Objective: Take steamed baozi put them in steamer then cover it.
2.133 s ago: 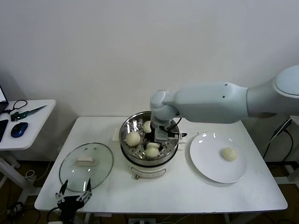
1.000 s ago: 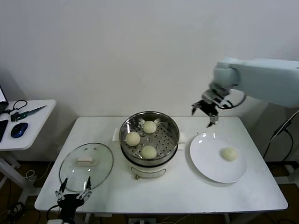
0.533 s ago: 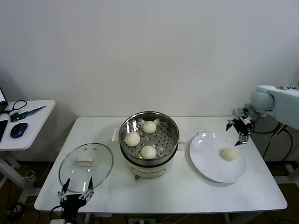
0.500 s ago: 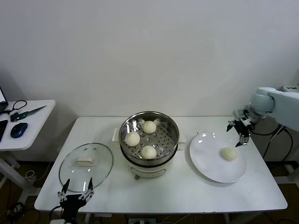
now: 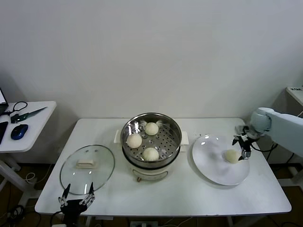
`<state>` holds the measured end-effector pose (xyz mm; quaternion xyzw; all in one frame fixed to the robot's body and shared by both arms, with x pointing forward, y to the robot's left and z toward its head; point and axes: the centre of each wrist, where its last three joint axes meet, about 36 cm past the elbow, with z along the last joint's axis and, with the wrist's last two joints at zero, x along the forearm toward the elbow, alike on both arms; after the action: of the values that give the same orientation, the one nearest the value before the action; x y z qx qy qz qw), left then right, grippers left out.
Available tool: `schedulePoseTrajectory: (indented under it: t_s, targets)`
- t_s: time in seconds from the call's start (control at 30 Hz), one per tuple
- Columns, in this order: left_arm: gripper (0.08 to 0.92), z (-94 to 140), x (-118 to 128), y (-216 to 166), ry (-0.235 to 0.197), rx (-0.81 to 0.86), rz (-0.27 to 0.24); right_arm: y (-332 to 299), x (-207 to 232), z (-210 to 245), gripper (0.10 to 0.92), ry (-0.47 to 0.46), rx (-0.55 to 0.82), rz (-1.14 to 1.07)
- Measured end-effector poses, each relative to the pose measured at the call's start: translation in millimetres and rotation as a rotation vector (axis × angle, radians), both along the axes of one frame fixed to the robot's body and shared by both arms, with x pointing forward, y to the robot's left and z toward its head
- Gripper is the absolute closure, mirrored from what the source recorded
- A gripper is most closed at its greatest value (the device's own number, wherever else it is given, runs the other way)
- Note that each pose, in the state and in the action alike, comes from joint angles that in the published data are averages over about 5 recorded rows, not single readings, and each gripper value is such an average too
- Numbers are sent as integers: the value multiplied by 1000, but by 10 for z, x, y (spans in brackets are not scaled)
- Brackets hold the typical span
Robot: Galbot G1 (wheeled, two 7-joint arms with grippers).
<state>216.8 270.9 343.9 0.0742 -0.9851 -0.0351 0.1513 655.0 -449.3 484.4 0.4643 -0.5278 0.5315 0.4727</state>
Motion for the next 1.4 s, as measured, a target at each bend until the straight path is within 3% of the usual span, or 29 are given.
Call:
schedulePoseTrajectory:
  t_s: [0.17,0.43,0.67,0.83,1.17,1.4]
  targets:
    - [177,-1,-6,1,1,1,1,10,48,-171,211,-5,0,-25]
    - [177,16,-16,-13,-1,1,3,-4,56,-273,362,-3,4,-59]
    - [177,49,-10,-25,-10,5,0,21,72,-81,393,-13,35,-77]
    - [177,67,7,-36,-15,6,-7,165,185,466,394,-48,73,-49]
    - [177,106,35,-44,-21,7,-23,1104,258,2208,393,-166,186,84]
    - [177,166,73,-43,-32,2,-24,2025,-39,2671,390,-166,261,169]
